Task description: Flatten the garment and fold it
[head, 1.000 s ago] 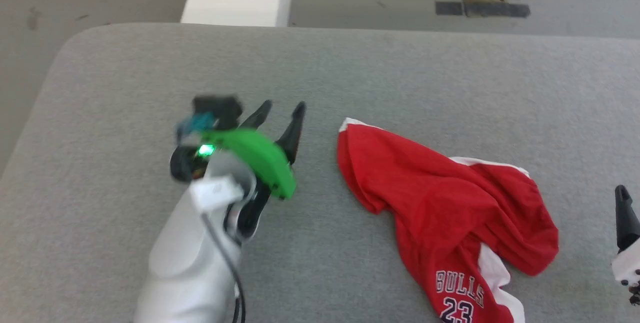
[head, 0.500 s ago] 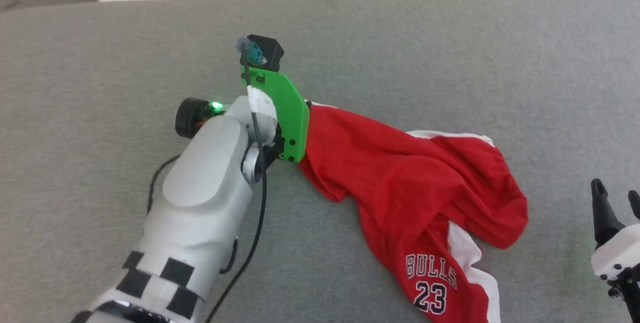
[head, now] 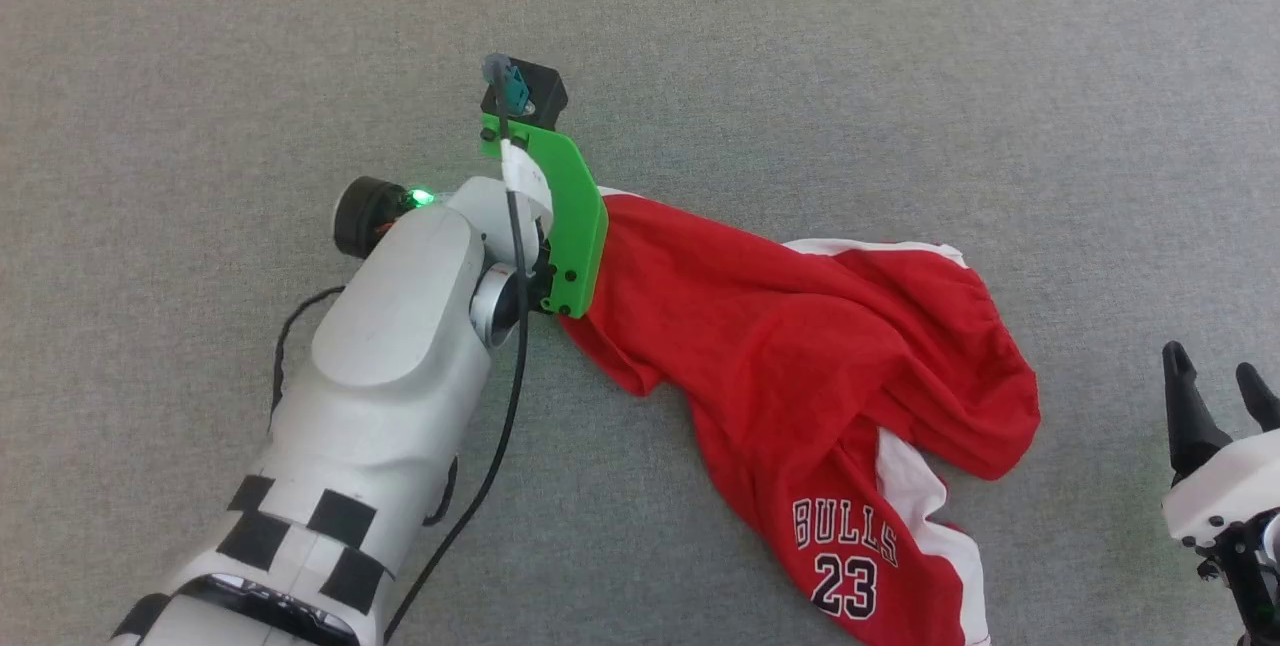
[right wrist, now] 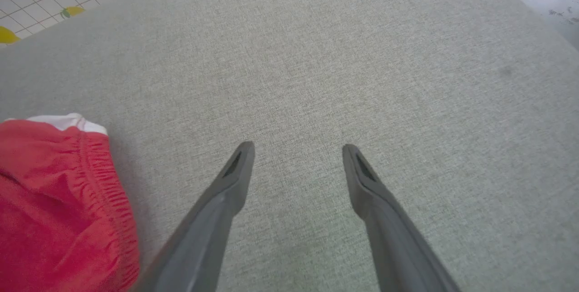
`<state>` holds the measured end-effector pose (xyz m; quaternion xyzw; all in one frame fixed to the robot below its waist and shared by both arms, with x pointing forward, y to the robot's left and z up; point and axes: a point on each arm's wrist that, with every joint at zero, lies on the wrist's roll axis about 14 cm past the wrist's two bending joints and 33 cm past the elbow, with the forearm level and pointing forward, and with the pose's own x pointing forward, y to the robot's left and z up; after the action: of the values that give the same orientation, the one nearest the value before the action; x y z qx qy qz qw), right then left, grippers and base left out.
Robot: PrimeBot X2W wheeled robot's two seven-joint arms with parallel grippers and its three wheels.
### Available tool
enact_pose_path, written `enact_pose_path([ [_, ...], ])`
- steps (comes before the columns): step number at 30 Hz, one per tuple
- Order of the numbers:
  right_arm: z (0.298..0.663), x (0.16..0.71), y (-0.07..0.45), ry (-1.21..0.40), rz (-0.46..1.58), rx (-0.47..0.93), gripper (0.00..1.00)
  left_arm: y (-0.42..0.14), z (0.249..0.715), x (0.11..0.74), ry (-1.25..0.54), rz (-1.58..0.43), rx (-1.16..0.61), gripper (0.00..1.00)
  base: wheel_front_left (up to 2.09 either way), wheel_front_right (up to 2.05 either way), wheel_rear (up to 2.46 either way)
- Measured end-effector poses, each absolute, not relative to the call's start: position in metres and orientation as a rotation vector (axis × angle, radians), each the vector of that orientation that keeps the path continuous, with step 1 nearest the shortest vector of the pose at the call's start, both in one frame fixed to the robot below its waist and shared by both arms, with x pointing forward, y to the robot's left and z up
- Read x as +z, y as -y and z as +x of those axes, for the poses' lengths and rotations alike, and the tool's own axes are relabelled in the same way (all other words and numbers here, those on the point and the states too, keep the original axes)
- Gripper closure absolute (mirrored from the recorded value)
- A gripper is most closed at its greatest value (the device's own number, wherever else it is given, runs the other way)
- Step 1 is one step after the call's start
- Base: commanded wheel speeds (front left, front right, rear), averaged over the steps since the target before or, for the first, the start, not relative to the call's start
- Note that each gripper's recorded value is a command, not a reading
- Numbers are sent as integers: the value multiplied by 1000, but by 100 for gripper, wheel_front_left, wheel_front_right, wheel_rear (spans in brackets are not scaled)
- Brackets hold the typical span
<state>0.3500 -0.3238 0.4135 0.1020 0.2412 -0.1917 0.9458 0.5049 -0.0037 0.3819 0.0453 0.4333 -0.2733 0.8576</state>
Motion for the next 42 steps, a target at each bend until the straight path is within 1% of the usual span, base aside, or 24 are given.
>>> enact_pose_path([
  [2,352,413,322,-491,208,-385,0,6,507,387,-883,60,-578,100,0,0,0],
  [7,358,413,316,-488,211,-363,0,1,511,402,-810,-119,-548,100,0,0,0],
  [13,369,416,303,-477,207,-318,0,-32,512,425,-687,-272,-460,100,0,0,0],
  [17,378,420,294,-469,199,-284,0,-71,494,417,-674,-340,-338,100,0,0,0],
  [22,391,427,277,-459,194,-227,0,-114,451,398,-707,-454,-170,100,0,0,0],
  [25,397,431,268,-452,188,-199,0,-130,427,388,-737,-490,-100,100,0,0,0],
  [29,404,436,259,-444,188,-168,0,-133,408,387,-754,-543,-78,100,0,0,0],
  [30,406,437,257,-441,187,-161,0,-134,406,388,-748,-556,-74,61,0,0,0],
  [31,407,437,254,-444,187,-154,0,-135,405,392,-728,-564,-73,0,0,0,0],
  [34,411,440,247,-441,179,-133,0,-140,410,410,-626,-581,-79,0,0,0,0],
  [36,413,442,241,-440,171,-113,0,-149,419,432,-499,-578,-76,0,0,0,0],
  [39,423,451,227,-426,155,-71,0,-167,428,462,-308,-527,-63,0,0,0,0],
  [42,440,465,207,-410,124,-11,0,-179,427,476,-182,-454,-54,0,0,0,0],
])
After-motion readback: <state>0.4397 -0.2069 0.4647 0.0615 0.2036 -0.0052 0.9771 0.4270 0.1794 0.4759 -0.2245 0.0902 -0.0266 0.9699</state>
